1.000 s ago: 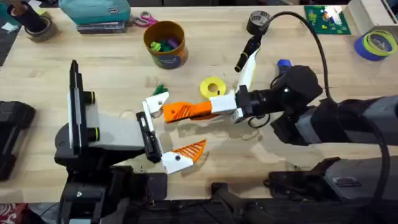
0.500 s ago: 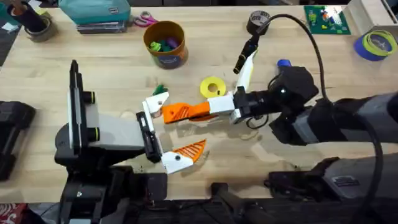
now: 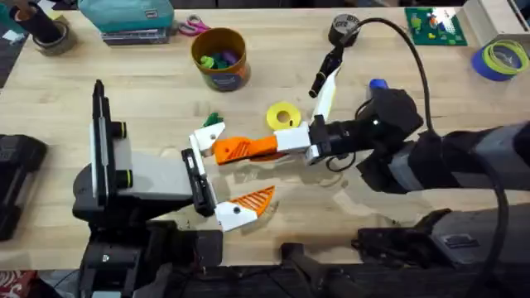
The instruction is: Pick up the gripper from the table and insert it into the empty holder that is missing its gripper. Then pick up a screw, insert it into the mounting hole, and use the screwdriver to tighten it. Finally, clean up the table by picking up the vegetable and placing it into the bucket.
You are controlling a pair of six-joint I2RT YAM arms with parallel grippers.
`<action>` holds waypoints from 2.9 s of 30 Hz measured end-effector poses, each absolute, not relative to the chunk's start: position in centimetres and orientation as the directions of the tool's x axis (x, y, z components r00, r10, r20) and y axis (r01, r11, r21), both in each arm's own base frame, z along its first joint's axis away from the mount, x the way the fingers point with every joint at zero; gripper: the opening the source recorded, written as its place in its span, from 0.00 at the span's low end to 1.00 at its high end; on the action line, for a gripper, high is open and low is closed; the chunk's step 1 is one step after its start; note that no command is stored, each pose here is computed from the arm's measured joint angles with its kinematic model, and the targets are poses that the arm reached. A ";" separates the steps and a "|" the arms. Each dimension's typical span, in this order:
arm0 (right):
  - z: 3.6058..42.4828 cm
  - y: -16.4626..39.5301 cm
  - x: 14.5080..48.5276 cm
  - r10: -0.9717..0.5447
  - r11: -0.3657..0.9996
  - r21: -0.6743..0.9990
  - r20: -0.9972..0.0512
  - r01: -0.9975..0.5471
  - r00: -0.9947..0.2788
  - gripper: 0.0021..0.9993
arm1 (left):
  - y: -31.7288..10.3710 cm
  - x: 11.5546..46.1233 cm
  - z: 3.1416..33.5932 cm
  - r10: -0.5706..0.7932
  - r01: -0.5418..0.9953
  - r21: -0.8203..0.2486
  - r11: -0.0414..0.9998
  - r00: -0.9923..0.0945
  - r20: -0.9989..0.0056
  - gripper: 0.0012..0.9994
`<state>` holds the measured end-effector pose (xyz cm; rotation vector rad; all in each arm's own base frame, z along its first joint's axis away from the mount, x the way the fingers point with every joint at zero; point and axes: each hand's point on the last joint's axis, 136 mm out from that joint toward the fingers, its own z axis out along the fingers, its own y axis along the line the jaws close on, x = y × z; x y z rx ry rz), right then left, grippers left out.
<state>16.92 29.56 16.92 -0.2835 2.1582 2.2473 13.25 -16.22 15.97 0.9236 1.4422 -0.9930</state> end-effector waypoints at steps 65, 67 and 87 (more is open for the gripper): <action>16.2 31.5 21.7 -0.080 -0.021 0.999 -0.041 -0.040 -0.996 1.00 | -16.2 13.3 16.0 0.015 0.935 -0.084 0.346 -0.094 -0.995 0.99; 16.2 31.2 22.1 -0.069 -0.020 0.999 -0.041 -0.040 -0.997 1.00 | -16.2 13.3 16.0 0.015 0.935 -0.084 0.345 -0.095 -0.995 0.99; 18.5 24.0 29.1 0.044 0.091 0.995 -0.056 -0.052 -0.997 1.00 | -16.2 13.2 16.0 0.015 0.936 -0.084 0.343 -0.094 -0.995 0.99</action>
